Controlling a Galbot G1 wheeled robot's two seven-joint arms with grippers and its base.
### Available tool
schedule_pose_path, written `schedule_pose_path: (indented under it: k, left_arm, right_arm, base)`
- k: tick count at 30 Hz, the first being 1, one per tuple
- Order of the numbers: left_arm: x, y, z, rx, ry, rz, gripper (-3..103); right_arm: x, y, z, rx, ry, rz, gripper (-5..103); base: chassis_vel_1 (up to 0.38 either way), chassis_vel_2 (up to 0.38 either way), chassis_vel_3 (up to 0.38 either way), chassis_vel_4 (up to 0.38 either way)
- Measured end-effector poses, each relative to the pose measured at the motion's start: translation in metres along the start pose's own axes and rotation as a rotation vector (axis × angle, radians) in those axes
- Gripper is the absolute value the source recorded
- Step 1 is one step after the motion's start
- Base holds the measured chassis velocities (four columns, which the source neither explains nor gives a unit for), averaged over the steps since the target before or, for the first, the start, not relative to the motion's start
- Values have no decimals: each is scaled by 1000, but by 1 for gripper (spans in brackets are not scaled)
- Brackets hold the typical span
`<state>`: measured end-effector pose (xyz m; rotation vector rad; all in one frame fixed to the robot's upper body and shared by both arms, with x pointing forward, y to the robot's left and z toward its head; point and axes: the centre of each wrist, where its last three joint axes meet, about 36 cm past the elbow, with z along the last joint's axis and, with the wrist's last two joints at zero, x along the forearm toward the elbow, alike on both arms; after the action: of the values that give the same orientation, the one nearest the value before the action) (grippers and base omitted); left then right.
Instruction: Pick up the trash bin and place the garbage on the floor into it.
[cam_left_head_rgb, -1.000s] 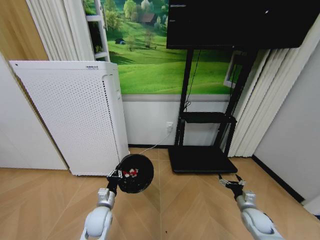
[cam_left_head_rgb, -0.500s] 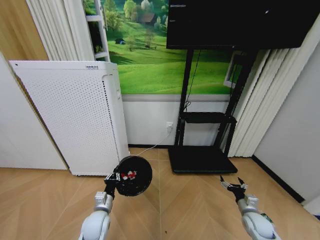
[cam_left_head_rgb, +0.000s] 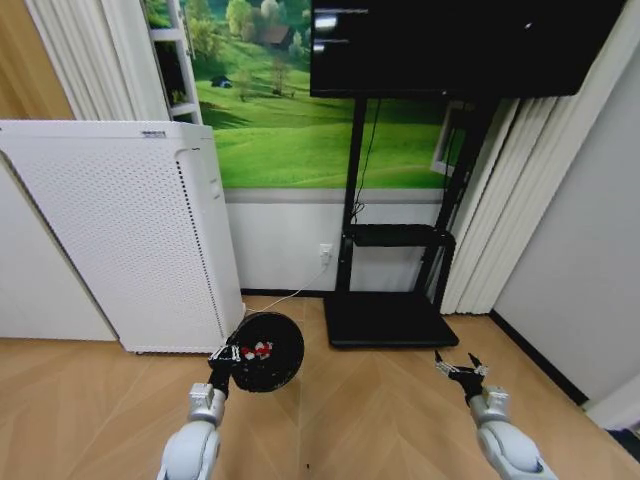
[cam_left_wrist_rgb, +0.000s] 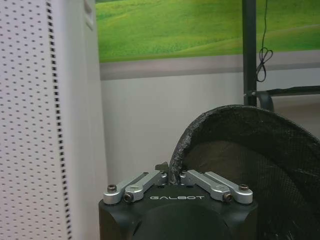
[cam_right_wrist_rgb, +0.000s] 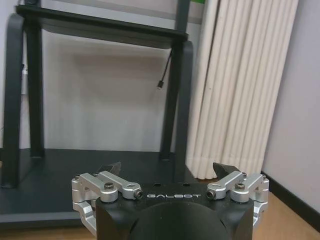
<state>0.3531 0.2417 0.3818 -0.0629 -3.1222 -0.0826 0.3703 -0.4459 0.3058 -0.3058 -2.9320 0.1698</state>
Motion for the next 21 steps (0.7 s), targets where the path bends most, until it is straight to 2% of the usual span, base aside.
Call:
schedule_pose_path:
  k: [13,17,20,21]
  left_arm:
    - [-4,0,2,1,2,1,4]
    - [-5,0,3,2,3,1,4]
    - [-6,-2,4,3,4,4,4]
    - [-6,-3,5,3,6,6,4]
  right_arm:
    - [-7,2,7,-3,-26,-24,100]
    - [-9,2,7,23,-21,-40,100]
    - [-12,3,7,49,16,-51,100]
    - [-13,4,10,76,62,-59,100]
  base:
    - [-328,-326,329,322]
    - [-153,-211,202,122]
    - [3,-80,12,37]
    - [69,6,-63,-8]
